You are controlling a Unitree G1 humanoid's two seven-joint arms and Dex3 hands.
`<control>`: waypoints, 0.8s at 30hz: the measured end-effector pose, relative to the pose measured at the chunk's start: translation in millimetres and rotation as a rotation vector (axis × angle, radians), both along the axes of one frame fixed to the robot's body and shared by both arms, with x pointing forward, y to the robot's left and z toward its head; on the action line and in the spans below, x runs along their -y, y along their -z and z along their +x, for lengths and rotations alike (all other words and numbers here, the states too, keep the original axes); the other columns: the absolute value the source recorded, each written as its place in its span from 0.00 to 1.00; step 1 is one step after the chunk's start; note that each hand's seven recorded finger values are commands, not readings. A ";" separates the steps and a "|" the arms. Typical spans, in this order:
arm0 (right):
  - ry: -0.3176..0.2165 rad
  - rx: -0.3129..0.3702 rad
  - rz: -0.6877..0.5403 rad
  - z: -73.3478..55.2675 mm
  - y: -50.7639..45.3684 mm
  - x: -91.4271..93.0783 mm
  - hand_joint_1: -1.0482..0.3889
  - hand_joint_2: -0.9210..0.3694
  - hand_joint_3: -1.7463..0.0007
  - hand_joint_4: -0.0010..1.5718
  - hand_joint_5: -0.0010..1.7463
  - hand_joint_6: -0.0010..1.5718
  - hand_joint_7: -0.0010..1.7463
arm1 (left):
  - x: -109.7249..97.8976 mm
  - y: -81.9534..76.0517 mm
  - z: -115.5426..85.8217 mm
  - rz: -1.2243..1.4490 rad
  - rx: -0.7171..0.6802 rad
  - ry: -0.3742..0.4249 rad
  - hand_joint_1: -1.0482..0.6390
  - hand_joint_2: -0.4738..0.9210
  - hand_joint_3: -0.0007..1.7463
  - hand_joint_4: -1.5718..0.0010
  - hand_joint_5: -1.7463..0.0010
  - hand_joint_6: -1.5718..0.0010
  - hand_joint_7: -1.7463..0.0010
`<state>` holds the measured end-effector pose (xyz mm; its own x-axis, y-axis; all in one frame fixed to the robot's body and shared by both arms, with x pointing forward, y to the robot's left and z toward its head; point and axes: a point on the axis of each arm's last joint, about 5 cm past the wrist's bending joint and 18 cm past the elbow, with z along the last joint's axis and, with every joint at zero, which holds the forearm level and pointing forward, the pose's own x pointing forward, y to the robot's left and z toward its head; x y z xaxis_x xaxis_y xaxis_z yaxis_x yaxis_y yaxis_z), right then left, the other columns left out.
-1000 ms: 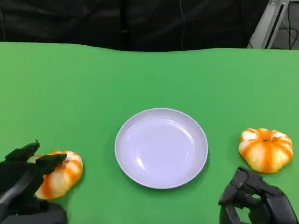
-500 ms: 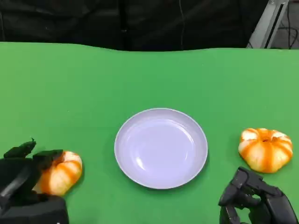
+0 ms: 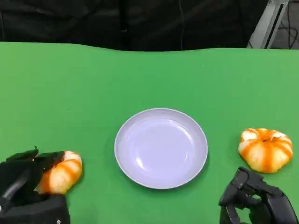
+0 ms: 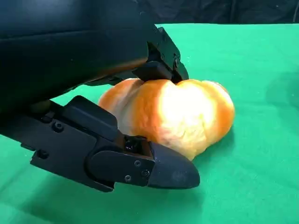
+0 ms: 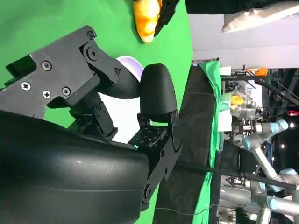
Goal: Grasp the bread from the table and place it into the plate.
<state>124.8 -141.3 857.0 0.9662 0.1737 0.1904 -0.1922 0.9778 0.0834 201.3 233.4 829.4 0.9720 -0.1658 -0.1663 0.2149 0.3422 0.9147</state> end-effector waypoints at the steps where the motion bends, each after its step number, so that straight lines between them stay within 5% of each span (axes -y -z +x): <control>1: 0.000 0.000 0.000 0.0 0.0 0.0 0.62 0.26 0.35 0.52 1.00 0.47 0.89 | 0.4 -0.4 0.7 -0.002 -0.006 0.002 0.31 1.00 0.11 0.55 0.95 0.57 0.98; 6: 0.000 0.000 0.000 0.0 0.0 0.0 0.62 0.26 0.35 0.52 1.00 0.47 0.89 | 1.6 -2.5 3.7 0.000 -0.004 0.003 0.48 1.00 0.14 0.35 0.93 0.44 0.96; 10: 0.000 0.000 0.000 0.0 0.0 0.0 0.62 0.26 0.35 0.52 1.00 0.47 0.89 | 2.0 -3.5 4.3 -0.018 0.002 -0.006 0.52 1.00 0.15 0.29 0.90 0.37 0.94; 11: 0.000 0.000 0.000 0.0 0.0 0.0 0.62 0.26 0.35 0.52 1.00 0.47 0.89 | 2.1 -3.6 4.4 -0.019 0.002 -0.006 0.56 1.00 0.14 0.33 0.72 0.30 0.90; 12: 0.000 0.000 0.000 0.0 -0.1 0.0 0.62 0.26 0.35 0.52 1.00 0.47 0.89 | 2.1 -3.7 4.4 -0.025 0.006 -0.009 0.58 1.00 0.14 0.45 0.40 0.33 0.68; 13: 0.000 0.001 0.000 0.0 -0.1 -0.1 0.62 0.26 0.35 0.52 1.00 0.47 0.89 | 1.9 -3.7 4.2 -0.036 0.021 -0.013 0.59 1.00 0.14 0.54 0.16 0.48 0.35; 15: 0.000 0.001 0.000 0.0 -0.2 0.0 0.62 0.26 0.35 0.52 1.00 0.47 0.90 | 2.3 -3.3 3.3 -0.061 0.069 -0.010 0.58 1.00 0.12 0.59 0.04 0.62 0.10; 17: 0.000 0.001 -0.001 0.1 -0.2 0.0 0.62 0.26 0.34 0.52 1.00 0.47 0.90 | 3.6 -2.9 2.9 -0.076 0.103 -0.011 0.59 1.00 0.11 0.61 0.01 0.66 0.02; 24: 0.001 0.001 -0.001 0.2 -0.2 -0.1 0.62 0.27 0.34 0.52 1.00 0.47 0.90 | 4.2 -2.2 2.6 -0.085 0.192 -0.042 0.57 1.00 0.19 0.62 0.00 0.67 0.00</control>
<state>125.0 -141.2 857.3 0.9660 0.1734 0.1915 -0.1917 0.9780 0.0816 203.8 229.2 831.6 0.9908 -0.1305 0.0351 0.0239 0.4252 0.9048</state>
